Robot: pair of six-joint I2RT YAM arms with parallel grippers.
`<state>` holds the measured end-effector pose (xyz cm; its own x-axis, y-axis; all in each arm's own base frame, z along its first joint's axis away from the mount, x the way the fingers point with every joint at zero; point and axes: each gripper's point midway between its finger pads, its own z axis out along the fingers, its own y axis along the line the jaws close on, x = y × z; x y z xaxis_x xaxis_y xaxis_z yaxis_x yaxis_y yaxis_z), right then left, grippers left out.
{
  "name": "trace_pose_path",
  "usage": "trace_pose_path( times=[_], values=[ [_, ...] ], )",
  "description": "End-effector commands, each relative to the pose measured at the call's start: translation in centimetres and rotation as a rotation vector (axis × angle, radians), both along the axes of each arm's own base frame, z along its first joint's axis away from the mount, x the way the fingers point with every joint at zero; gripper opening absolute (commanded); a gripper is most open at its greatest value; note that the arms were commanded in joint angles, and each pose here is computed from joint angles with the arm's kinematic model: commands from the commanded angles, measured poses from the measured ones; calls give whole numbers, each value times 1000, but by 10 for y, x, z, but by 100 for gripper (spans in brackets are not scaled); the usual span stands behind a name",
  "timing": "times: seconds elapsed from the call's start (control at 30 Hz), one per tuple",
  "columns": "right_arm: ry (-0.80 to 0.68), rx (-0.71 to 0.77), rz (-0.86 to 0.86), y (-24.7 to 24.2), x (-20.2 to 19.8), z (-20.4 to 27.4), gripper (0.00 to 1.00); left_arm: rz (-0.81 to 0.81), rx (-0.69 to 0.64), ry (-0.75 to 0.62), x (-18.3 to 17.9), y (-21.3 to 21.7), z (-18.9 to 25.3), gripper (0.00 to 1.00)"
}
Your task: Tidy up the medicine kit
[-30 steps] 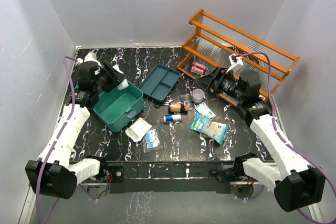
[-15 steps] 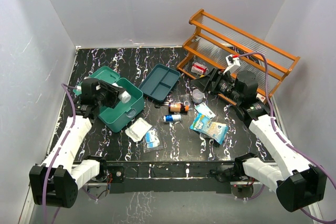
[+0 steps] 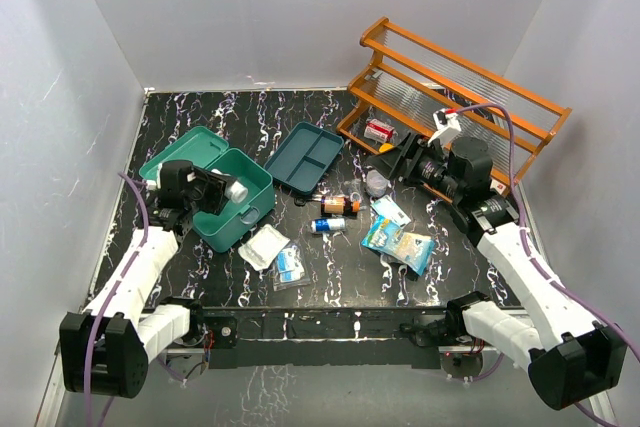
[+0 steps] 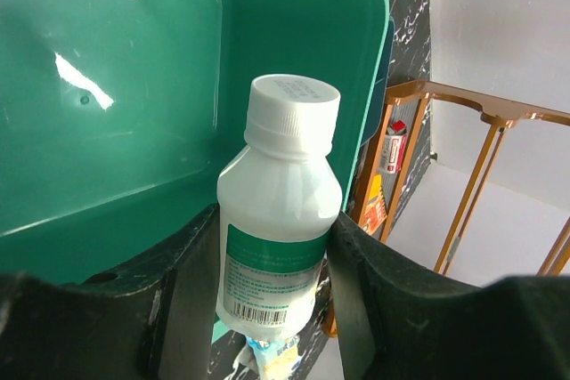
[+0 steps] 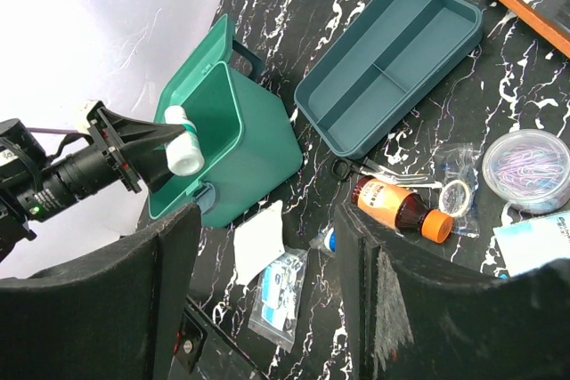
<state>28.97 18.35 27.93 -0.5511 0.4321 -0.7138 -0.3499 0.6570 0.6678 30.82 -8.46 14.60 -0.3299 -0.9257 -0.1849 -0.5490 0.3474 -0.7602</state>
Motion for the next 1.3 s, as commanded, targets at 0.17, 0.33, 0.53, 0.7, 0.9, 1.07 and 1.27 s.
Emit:
trace_pose_path(
  times=[0.17, 0.33, 0.53, 0.7, 0.9, 1.07, 1.27],
  values=[
    [-73, -28, -93, -8, 23, 10, 60, -28, 55, -70, 17, 3, 2, 26],
    [-75, 4, -174, -10, 37, 12, 62, -77, 140, -71, 14, 6, 0, 26],
    [5, 42, -168, 2, 40, 3, 62, -94, 182, -94, 16, 9, 11, 27],
    [45, -39, -156, 13, 40, -11, 62, -111, 179, -97, 27, 5, 17, 27],
    [99, -104, -137, 20, 44, -23, 63, -110, 172, 2, 25, -14, -11, 25],
    [110, -120, -111, 27, 49, -25, 63, -111, 207, 56, 26, -31, -25, 25],
    [109, -128, -102, 29, 50, -25, 64, -63, 226, 116, 31, -32, -38, 27]
  ],
)
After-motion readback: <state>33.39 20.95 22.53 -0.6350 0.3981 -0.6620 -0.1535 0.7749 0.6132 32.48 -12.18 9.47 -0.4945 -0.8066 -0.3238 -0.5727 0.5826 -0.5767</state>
